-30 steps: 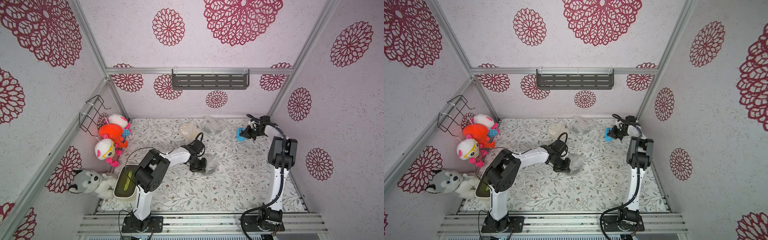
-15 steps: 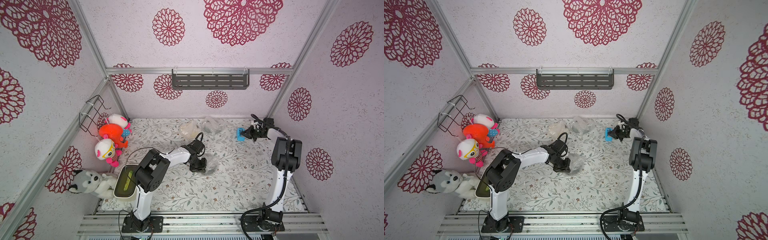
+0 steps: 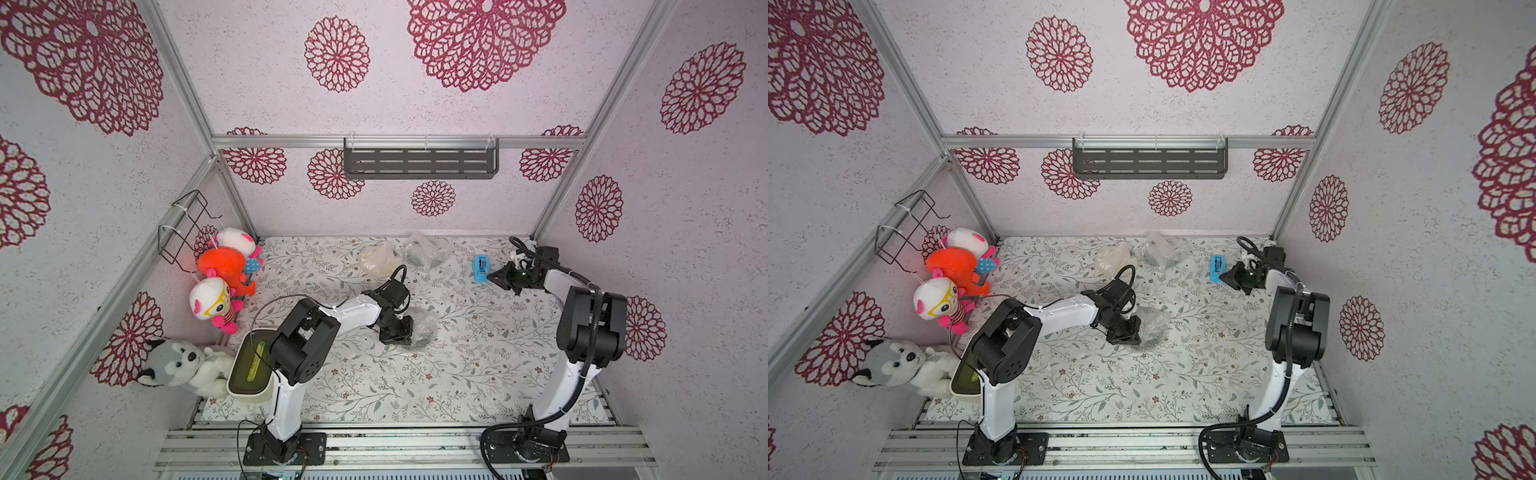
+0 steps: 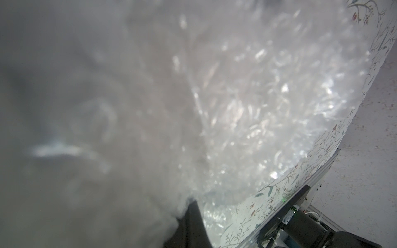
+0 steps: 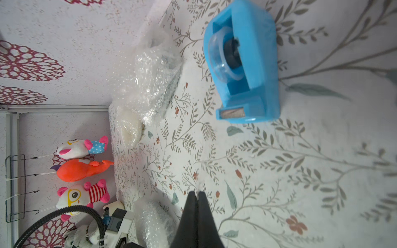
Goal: Wrap dinner plates in bubble wrap
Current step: Pull the tape from the tape cutter, then tear off the tape using the Tape Cutter.
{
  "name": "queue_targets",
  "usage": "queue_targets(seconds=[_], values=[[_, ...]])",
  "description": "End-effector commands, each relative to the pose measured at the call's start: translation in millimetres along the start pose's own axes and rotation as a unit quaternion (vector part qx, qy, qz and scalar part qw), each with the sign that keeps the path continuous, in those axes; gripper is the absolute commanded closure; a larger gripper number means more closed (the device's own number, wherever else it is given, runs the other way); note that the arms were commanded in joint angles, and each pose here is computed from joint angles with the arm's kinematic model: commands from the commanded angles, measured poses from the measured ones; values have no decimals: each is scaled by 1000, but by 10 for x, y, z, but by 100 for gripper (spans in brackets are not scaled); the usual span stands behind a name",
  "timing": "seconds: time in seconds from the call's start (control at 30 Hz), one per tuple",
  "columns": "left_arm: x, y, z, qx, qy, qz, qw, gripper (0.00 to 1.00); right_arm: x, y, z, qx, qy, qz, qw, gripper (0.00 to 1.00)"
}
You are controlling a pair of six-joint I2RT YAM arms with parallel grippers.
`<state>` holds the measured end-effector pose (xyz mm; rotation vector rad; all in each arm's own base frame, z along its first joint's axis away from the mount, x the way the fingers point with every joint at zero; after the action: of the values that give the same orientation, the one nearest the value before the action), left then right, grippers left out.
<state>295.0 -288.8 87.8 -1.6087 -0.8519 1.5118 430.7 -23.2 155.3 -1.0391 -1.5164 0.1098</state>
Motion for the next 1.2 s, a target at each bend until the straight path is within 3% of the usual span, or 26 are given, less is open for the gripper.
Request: queue_targets(seconds=[0.0,0.57,1.17], values=[[272,168,39,14,-24,-53,998,100,131,-199,84,-18,-15,-1,1000,100],[298,165,78,13,-25,-53,998,100,-203,-312,907,18,16,51,998,100],[278,149,96,9,-22,-54,998,100,-647,-110,1233,68,68,112,989,100]])
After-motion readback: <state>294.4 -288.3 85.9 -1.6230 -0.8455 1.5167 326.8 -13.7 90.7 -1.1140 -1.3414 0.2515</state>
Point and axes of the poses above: each gripper's point midway between its finger pads, its own y axis out along the fingers, its own x axis along the line the jaws close on, z = x × y, the point moved 8 cm from there along -y, back along the fingers, and after that the axes turned 1 degree about y, right-handed, at the moved point
